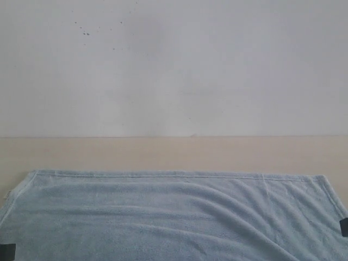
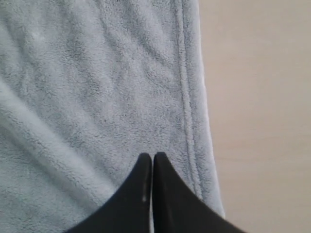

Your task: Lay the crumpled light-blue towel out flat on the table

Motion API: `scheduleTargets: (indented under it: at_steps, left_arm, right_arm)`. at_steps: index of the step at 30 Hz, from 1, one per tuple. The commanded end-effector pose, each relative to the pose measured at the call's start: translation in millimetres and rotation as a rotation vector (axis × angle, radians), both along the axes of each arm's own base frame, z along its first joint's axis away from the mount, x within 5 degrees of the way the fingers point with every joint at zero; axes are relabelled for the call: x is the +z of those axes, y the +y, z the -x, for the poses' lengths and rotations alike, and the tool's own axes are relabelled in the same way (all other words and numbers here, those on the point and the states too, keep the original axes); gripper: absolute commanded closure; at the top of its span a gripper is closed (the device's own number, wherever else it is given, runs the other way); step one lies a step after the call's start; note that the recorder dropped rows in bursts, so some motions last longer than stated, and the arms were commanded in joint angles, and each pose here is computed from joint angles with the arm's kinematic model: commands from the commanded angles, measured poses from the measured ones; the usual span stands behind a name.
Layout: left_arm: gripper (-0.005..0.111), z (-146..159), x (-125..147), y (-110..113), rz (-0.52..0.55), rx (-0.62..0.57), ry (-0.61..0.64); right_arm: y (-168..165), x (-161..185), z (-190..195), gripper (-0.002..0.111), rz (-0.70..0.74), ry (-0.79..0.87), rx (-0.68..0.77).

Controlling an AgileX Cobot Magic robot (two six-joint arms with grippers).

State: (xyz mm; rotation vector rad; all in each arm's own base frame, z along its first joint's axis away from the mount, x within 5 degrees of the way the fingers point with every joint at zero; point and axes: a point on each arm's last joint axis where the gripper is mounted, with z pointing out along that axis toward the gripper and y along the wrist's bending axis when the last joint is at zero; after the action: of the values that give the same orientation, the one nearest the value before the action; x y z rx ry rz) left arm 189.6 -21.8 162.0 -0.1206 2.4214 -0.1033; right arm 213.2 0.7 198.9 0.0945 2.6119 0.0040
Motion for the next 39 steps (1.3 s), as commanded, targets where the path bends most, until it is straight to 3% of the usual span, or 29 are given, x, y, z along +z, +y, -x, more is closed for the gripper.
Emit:
scheduleTargets:
  at_steps: [1, 10, 19, 26, 31, 39]
  left_arm:
    - [0.102, -3.4, -6.7, -0.8, -0.022, -0.022, 0.035]
    - [0.102, -15.5, -28.9, -4.6, -0.064, -0.098, 0.143]
    - [0.102, -13.8, -61.7, 1.1, -0.126, -0.063, 0.306]
    - [0.102, 5.5, -82.8, 3.9, -0.121, -0.032, 0.433]
    - [0.102, 16.0, -84.3, 9.1, -0.129, 0.048, 0.464]
    - [0.102, 29.8, -79.0, 8.2, -0.088, 0.051, 0.449]
  right_arm:
    - [6.0, 3.8, -1.2, 0.108, -0.058, -0.031, 0.033]
    - [12.1, 6.0, -3.6, 0.108, -0.123, -0.066, 0.057]
    - [14.3, 6.5, -3.9, 0.108, -0.137, -0.072, 0.081]
    - [14.5, 6.6, -3.9, 0.108, -0.141, -0.073, 0.077]
    - [14.5, 6.6, -3.9, 0.108, -0.141, -0.073, 0.077]
    - [13.9, 7.5, -5.3, 0.108, -0.134, -0.091, 0.077]
